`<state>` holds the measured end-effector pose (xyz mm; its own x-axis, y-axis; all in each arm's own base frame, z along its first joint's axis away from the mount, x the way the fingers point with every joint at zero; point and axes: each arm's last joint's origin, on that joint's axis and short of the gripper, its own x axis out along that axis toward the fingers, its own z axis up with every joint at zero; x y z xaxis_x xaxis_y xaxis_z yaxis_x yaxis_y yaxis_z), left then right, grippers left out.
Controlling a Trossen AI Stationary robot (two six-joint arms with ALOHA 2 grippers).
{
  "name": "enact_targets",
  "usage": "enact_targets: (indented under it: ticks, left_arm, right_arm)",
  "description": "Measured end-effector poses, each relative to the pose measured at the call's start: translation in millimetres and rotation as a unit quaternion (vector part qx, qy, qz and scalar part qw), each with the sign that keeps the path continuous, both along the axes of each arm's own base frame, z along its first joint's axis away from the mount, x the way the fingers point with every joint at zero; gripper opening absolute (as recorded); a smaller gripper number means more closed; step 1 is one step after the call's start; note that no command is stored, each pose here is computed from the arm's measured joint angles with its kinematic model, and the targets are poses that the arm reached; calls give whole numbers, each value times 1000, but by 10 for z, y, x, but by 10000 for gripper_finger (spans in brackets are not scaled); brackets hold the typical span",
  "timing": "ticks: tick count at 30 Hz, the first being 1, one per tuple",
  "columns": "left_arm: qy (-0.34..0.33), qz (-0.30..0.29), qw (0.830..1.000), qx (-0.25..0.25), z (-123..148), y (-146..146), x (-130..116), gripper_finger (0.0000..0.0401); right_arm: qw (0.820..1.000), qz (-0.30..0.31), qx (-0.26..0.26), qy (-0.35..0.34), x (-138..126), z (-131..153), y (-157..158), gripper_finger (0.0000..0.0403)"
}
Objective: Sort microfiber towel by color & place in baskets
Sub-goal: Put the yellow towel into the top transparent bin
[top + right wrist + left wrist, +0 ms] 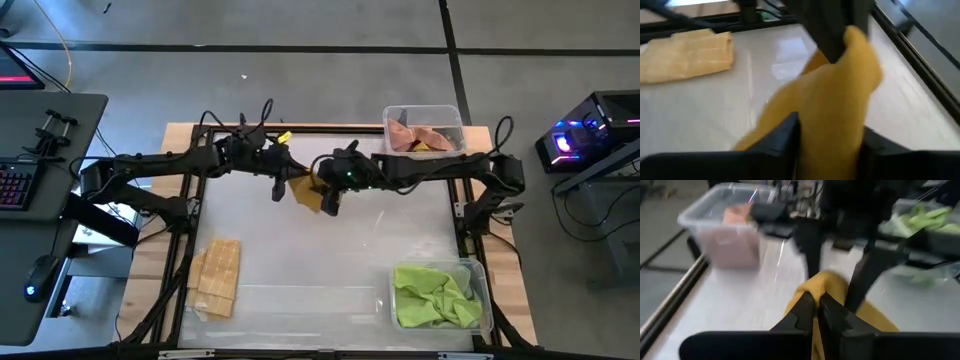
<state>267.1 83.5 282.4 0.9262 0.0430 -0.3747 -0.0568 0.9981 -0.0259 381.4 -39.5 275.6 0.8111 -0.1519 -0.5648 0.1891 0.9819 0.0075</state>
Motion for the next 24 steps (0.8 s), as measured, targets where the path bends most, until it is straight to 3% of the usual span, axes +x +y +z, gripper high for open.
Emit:
enact_targets:
  ticks: [3,5,9,11,16,20,24]
  left_arm:
    - [43,32,999,-5,-72,10,-38,16]
    - [70,43,997,7,-109,28,-72,30]
    - [96,81,991,46,-135,128,-124,63]
    - [100,105,987,63,-132,195,-147,77]
    - [86,127,986,73,-102,309,-179,89]
    - [88,129,984,88,-97,357,-199,89]
    - [65,148,984,68,-66,389,-196,90]
  right_arm:
    - [998,-62,25,6,-36,9,41,35]
    - [993,-113,40,24,-112,92,52,15]
    - [976,-203,16,75,-391,480,-21,28]
    - [965,-236,-6,113,-564,678,-146,20]
    - [933,-315,-3,175,-1074,1120,-537,14]
    - [904,-344,-20,252,-1419,1105,-934,18]
    - [880,-352,-4,318,-1707,917,-1310,8]
